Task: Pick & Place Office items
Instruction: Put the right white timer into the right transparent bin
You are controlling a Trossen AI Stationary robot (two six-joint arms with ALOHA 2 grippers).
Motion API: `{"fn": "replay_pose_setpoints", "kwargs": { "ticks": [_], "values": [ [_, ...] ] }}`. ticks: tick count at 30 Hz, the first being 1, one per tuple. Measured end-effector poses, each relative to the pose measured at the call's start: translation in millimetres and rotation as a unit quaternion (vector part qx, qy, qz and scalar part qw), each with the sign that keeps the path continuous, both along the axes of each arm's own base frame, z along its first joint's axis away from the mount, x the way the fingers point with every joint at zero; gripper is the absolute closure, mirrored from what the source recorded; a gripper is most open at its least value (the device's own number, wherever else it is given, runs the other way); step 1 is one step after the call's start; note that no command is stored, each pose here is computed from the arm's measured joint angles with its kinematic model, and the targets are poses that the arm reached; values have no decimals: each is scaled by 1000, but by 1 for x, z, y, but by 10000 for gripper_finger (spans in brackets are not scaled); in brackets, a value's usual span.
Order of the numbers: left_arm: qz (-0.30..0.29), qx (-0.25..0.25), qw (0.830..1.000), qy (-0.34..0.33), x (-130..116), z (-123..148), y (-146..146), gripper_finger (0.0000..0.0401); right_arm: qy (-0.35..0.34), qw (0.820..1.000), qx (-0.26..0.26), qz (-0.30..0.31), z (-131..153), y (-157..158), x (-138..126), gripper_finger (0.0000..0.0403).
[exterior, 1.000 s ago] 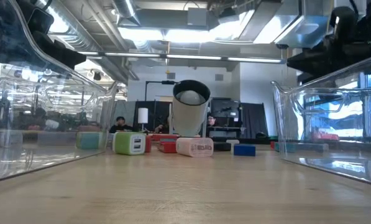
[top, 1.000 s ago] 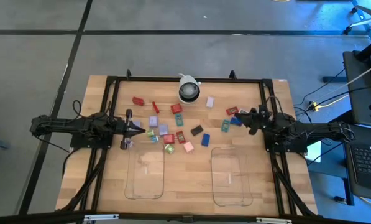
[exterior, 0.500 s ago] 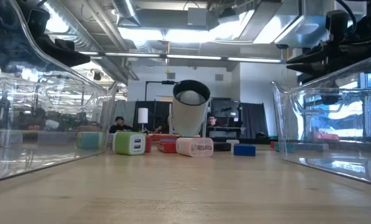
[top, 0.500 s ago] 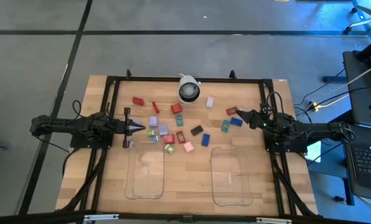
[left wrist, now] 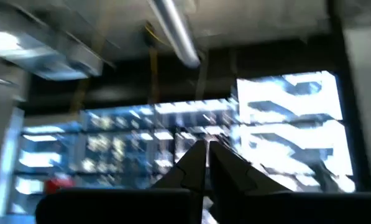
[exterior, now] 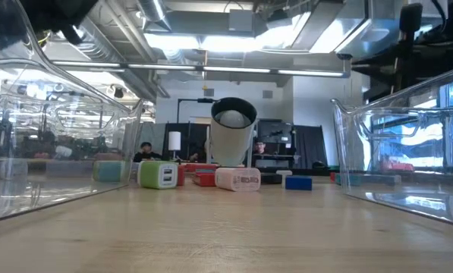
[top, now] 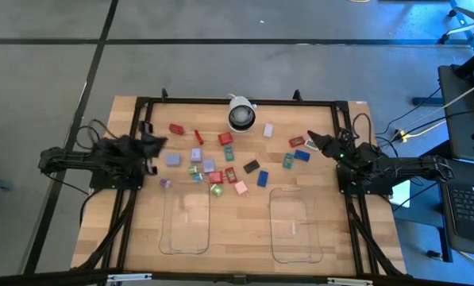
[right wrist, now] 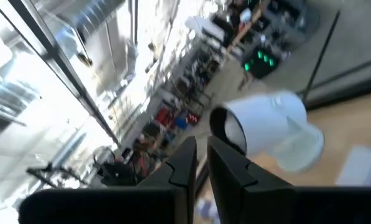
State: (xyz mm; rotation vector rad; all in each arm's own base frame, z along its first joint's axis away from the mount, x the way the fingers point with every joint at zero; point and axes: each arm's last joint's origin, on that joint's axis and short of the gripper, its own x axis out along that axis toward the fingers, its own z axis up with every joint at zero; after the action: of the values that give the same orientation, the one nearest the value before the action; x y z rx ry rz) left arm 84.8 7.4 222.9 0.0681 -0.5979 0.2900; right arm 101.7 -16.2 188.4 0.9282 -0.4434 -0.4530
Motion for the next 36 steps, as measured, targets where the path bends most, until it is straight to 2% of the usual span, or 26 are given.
{"fn": "replay_pose_setpoints", "kwargs": {
  "ticks": [4, 8, 10, 14, 18, 21, 23, 26, 30, 36],
  "values": [
    [91, -4, 994, -65, -11, 11, 4, 384, -2, 999, -19, -40, 4, -2, -2, 350],
    [133, 11, 988, -81, -16, 15, 5, 384, -5, 998, -17, -68, 7, -3, -4, 309],
    [135, 9, 987, -89, -17, 16, 5, 384, -5, 997, -25, -75, 14, -3, -5, 278],
    [98, 10, 990, -103, -17, 17, 4, 384, 10, 993, -68, -96, 37, -3, -7, 216],
    [96, 15, 990, -102, -17, 17, 3, 384, 75, 982, -114, -132, 66, -5, -9, 183],
    [115, -11, 988, -101, -18, 17, 5, 384, 158, 967, -132, -147, 82, -6, -7, 177],
    [126, -47, 985, -105, -18, 17, 7, 383, 235, 949, -136, -158, 87, -7, -5, 177],
    [127, -107, 981, -101, -17, 19, 9, 374, 308, 932, -107, -156, 92, -9, -3, 176],
    [111, -170, 978, -57, -9, 23, 10, 341, 376, 917, -48, -128, 91, -11, 1, 176],
    [94, -195, 976, -25, 4, 48, 10, 270, 460, 886, 23, -60, 78, -20, 18, 176]
  ]
}}
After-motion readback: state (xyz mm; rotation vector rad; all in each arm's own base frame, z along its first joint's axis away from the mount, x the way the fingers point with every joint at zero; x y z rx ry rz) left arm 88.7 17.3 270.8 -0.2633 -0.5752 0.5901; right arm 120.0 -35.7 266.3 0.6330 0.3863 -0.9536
